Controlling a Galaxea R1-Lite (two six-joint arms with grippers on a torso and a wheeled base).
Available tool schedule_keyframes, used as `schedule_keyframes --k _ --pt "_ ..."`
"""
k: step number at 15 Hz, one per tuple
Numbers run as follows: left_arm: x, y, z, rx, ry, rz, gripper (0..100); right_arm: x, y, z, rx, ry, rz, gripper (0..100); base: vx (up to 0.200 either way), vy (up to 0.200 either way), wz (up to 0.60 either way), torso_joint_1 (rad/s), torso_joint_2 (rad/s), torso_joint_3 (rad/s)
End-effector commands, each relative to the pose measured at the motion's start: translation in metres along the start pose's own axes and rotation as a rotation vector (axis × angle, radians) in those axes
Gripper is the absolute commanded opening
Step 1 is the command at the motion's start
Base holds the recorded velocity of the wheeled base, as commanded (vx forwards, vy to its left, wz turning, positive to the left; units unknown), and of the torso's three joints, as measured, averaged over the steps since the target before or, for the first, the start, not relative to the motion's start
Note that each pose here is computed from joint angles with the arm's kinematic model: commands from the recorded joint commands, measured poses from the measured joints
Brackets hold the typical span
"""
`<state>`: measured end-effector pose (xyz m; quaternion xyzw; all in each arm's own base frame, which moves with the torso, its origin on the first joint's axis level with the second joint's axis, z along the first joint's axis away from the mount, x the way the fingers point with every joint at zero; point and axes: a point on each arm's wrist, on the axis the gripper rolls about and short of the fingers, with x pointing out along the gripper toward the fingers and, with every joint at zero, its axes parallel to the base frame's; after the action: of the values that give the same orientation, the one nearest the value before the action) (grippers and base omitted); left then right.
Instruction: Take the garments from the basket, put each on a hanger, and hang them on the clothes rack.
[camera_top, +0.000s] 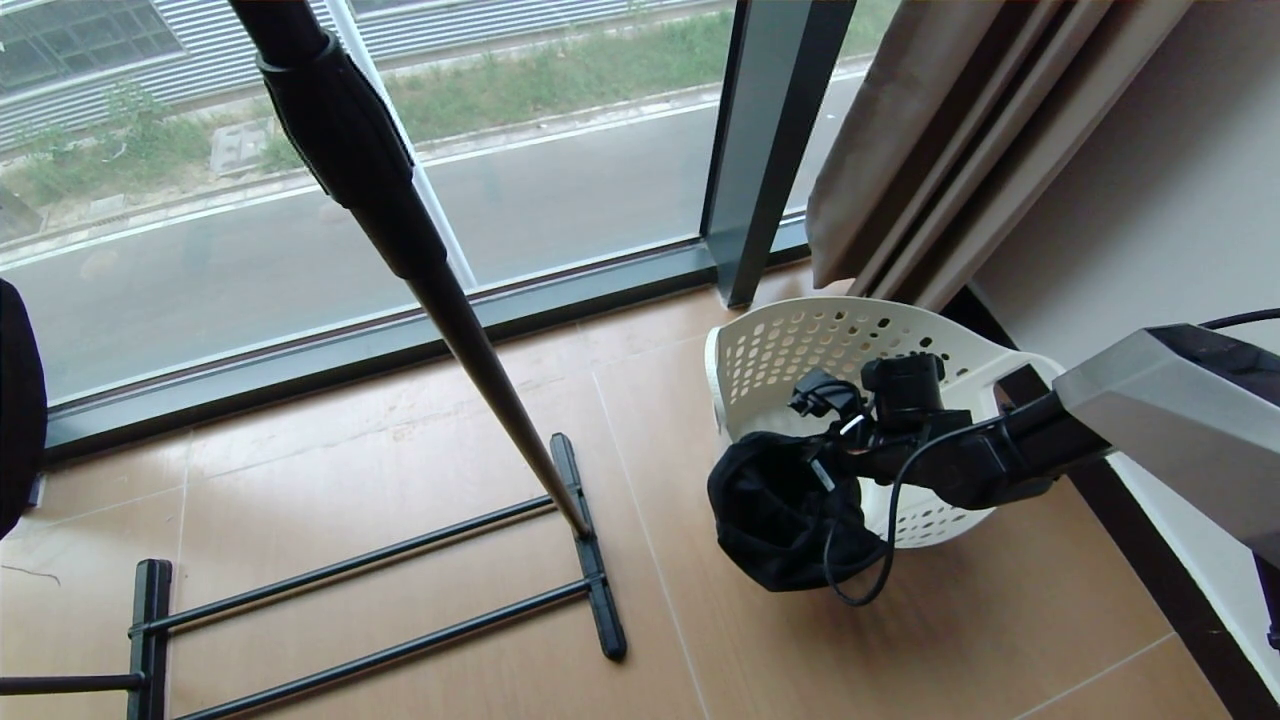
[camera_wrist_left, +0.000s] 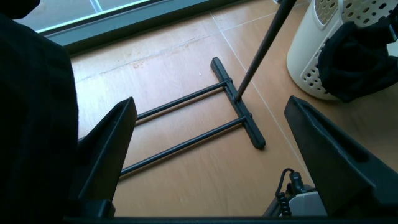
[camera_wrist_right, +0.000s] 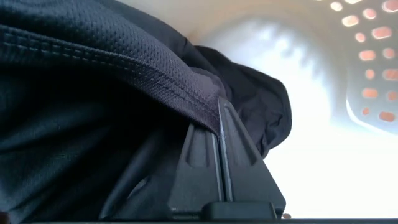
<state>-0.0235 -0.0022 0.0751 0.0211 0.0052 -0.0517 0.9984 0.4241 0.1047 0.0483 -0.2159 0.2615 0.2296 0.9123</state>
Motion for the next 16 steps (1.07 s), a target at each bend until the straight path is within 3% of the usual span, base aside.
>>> schedule_keyframes --k 1,5,6,8,9,10,11,13,16 --pt "0.0 0.0 0.0 0.0 0.001 0.0 100 -0.028 -0.003 0.015 -0.007 -0.043 -0.019 0 0.0 0.0 0.0 0.0 0.0 0.0" --pt "0.0 0.0 0.0 0.0 0.001 0.0 100 -0.108 0.004 0.031 -0.027 -0.161 -0.066 0 0.0 0.0 0.0 0.0 0.0 0.0" --pt "0.0 0.0 0.0 0.0 0.001 0.0 100 -0.156 0.018 0.031 -0.042 -0.206 -0.065 0 0.0 0.0 0.0 0.0 0.0 0.0" --pt "0.0 0.0 0.0 0.0 0.001 0.0 100 -0.217 0.044 0.032 -0.076 -0.284 -0.069 0 0.0 0.0 0.0 0.0 0.0 0.0" --pt "0.0 0.0 0.0 0.0 0.001 0.0 100 -0.245 0.059 0.033 -0.091 -0.331 -0.092 0 0.0 0.0 0.0 0.0 0.0 0.0" --pt "0.0 0.0 0.0 0.0 0.001 0.0 100 -0.251 0.062 0.033 -0.095 -0.341 -0.094 0 0.0 0.0 0.0 0.0 0.0 0.0" --pt "0.0 0.0 0.0 0.0 0.001 0.0 100 -0.29 0.087 0.036 -0.119 -0.419 -0.111 0 0.0 0.0 0.0 0.0 0.0 0.0" --pt "0.0 0.0 0.0 0.0 0.001 0.0 100 -0.333 0.105 0.036 -0.134 -0.492 -0.114 0 0.0 0.0 0.0 0.0 0.0 0.0" --pt "0.0 0.0 0.0 0.003 0.001 -0.003 100 -0.368 0.106 0.028 -0.13 -0.585 -0.086 0 0.0 0.0 0.0 0.0 0.0 0.0"
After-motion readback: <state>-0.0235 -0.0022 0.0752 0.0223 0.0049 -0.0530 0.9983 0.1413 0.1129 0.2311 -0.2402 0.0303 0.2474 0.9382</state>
